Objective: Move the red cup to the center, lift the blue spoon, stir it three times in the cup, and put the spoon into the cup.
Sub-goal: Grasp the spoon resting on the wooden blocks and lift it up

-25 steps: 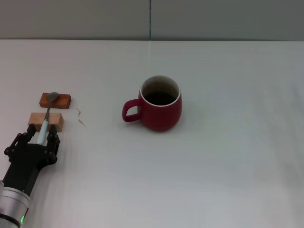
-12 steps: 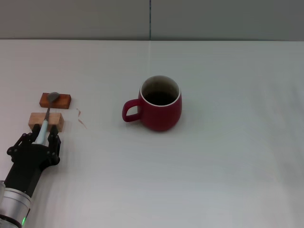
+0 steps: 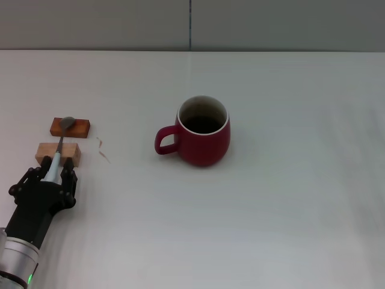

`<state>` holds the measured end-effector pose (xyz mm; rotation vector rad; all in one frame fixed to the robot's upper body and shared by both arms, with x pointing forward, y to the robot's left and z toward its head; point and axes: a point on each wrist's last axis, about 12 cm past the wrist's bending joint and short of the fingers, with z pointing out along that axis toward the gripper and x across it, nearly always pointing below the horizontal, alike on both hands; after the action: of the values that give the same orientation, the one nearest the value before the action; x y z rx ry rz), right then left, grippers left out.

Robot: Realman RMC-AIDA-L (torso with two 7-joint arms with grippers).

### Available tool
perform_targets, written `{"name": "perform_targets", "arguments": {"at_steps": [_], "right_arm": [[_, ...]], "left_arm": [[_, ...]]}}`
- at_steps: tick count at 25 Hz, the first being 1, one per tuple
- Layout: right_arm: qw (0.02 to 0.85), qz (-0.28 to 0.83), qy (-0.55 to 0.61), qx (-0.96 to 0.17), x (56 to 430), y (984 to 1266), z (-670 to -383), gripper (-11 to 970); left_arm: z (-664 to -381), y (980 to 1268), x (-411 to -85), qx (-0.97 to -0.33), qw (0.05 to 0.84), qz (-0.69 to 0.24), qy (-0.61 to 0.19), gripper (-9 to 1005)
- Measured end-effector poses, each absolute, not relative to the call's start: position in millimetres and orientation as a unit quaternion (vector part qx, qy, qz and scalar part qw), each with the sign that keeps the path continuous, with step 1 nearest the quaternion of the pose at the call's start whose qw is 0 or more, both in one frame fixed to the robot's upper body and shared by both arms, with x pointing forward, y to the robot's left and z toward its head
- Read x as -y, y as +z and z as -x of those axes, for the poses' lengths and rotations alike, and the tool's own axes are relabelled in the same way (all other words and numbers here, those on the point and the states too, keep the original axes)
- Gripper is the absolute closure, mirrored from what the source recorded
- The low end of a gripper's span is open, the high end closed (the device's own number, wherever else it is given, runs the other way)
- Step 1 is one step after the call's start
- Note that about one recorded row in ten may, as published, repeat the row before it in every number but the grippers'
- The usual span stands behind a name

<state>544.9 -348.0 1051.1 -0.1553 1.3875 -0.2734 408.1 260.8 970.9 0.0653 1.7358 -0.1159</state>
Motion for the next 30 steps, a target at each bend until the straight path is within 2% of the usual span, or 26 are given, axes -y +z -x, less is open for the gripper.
{"name": "perform_targets", "arguments": {"at_steps": [11,16,30], "right_arm": [[0.756,0.072,-0.126,-0.638,349.1,1050.2,-543.3,237],[0.756,0.073,-0.127,-0.638,349.5,1049.9,-542.9,238],[0.755,0.072,-0.127,-0.639,349.9,1049.6,-542.4,238]], "left_arm": [[-409.6,970.9,-261.8,-0.762,0.646,-0.024,-0.047,624],[-408.1,970.7,-262.4,-0.762,0.646,-0.023,-0.046,711],[-408.5,970.5,-262.4,-0.763,0.645,-0.024,-0.046,732]]}}
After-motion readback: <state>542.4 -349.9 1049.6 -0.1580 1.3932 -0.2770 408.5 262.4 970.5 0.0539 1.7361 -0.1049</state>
